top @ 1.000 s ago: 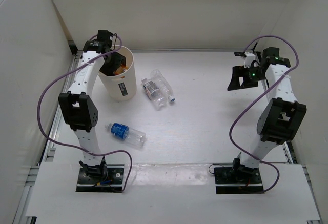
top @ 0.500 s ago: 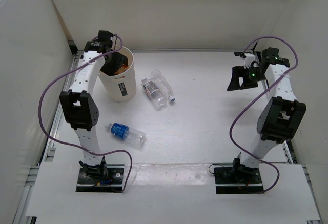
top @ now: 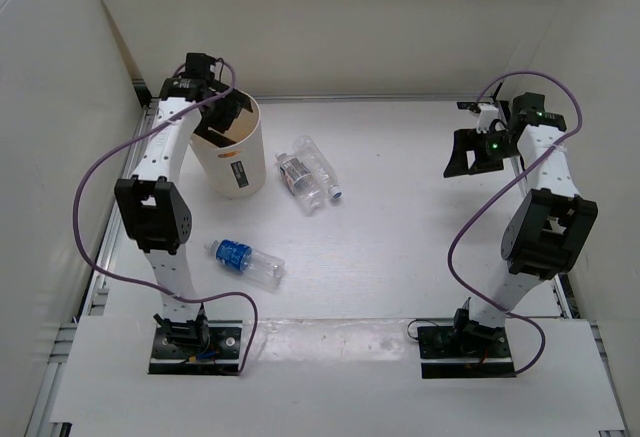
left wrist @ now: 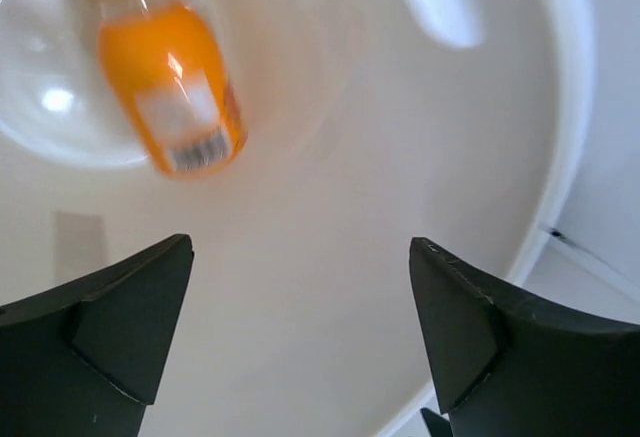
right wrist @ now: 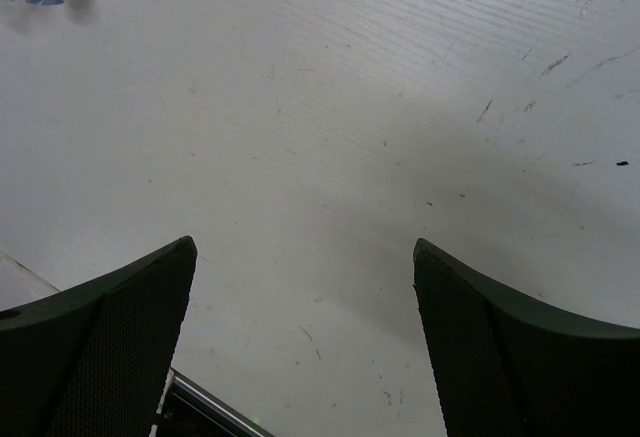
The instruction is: Put the plastic bottles in the bin
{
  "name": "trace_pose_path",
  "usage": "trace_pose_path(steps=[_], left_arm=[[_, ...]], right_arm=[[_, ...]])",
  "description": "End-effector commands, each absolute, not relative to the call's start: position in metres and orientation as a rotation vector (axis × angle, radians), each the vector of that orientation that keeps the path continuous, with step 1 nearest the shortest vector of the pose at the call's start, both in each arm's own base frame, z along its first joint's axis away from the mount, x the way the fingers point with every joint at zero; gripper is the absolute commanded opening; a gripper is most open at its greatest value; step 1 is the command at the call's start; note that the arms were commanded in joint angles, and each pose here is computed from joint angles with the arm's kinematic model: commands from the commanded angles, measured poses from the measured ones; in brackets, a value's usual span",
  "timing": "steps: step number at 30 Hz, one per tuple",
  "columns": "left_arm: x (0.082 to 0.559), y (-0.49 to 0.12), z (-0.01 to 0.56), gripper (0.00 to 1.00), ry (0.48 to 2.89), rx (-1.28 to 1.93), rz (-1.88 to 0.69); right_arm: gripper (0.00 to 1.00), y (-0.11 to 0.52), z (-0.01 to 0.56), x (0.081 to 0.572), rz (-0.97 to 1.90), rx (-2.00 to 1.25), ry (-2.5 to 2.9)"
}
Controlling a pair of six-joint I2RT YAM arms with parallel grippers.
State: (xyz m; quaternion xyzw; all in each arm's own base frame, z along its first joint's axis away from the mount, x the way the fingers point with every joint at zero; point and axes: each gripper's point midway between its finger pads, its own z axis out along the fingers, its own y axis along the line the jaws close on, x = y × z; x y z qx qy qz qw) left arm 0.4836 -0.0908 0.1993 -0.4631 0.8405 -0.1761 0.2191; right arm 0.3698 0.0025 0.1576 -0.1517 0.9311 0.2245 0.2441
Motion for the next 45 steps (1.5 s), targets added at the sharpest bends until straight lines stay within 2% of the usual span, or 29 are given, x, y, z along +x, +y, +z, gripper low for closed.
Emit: trace_pose_path(steps=[1,6,9,12,14,15,17,18,19,22,23,25,26,27,30,37,38,40,45], left_arm=[[0.494,-0.087,0.28,1.0,2.133,-1.162,-0.63],[0.485,-0.079,0.314,1.0,2.05,-1.091,-0.63],[0.479,-0.08,0.341,1.0,1.981,-0.898,-0.619],[0.447,-0.052,0.401,1.0,1.8,-0.721,-0.443],[0.432,-0.033,0.416,1.0,1.698,-0.609,-0.301],[0.415,-0.029,0.419,1.0,1.669,-0.574,-0.284],[0.381,-0.02,0.463,1.0,1.475,-0.455,-0.256],[0.381,-0.02,0.44,1.0,1.495,-0.431,-0.237],[0.374,-0.018,0.45,1.0,1.429,-0.403,-0.232],[0.344,-0.012,0.403,1.0,1.43,-0.492,-0.295],[0.327,-0.012,0.367,1.0,1.477,-0.489,-0.287],[0.309,-0.015,0.346,1.0,1.511,-0.527,-0.327],[0.304,-0.02,0.295,1.0,1.622,-0.597,-0.347],[0.294,-0.025,0.296,1.0,1.596,-0.637,-0.419],[0.281,-0.034,0.247,1.0,1.669,-0.803,-0.521],[0.25,-0.038,0.145,1.0,1.952,-1.166,-0.459],[0.248,-0.038,0.135,1.0,1.939,-1.301,-0.471],[0.236,-0.038,0.113,1.0,2.003,-1.383,-0.418],[0.232,-0.051,0.091,1.0,1.999,-1.553,-0.498]], right_arm=[[0.9,0.003,0.171,0.376,0.636,-0.403,2.505],[0.9,0.007,0.176,0.379,0.642,-0.435,2.491],[0.9,0.007,0.177,0.38,0.64,-0.444,2.484],[0.9,0.005,0.178,0.38,0.631,-0.44,2.485],[0.9,0.004,0.179,0.381,0.63,-0.443,2.479],[0.9,0.003,0.18,0.382,0.622,-0.443,2.475],[0.9,0.002,0.181,0.384,0.595,-0.436,2.478],[0.9,-0.004,0.179,0.387,0.545,-0.415,2.493],[0.9,-0.01,0.176,0.388,0.491,-0.402,2.514],[0.9,-0.019,0.18,0.399,0.403,-0.375,2.497],[0.9,-0.023,0.184,0.407,0.375,-0.351,2.474],[0.9,-0.037,0.191,0.418,0.278,-0.262,2.464],[0.9,-0.038,0.198,0.422,0.265,-0.244,2.451],[0.9,-0.037,0.204,0.422,0.27,-0.244,2.436],[0.9,-0.022,0.214,0.416,0.326,-0.292,2.438],[0.9,0.014,0.188,0.376,0.55,-0.338,2.549],[0.9,0.017,0.189,0.373,0.563,-0.34,2.546],[0.9,0.022,0.184,0.363,0.574,-0.38,2.567],[0.9,0.019,0.18,0.359,0.531,-0.416,2.578]])
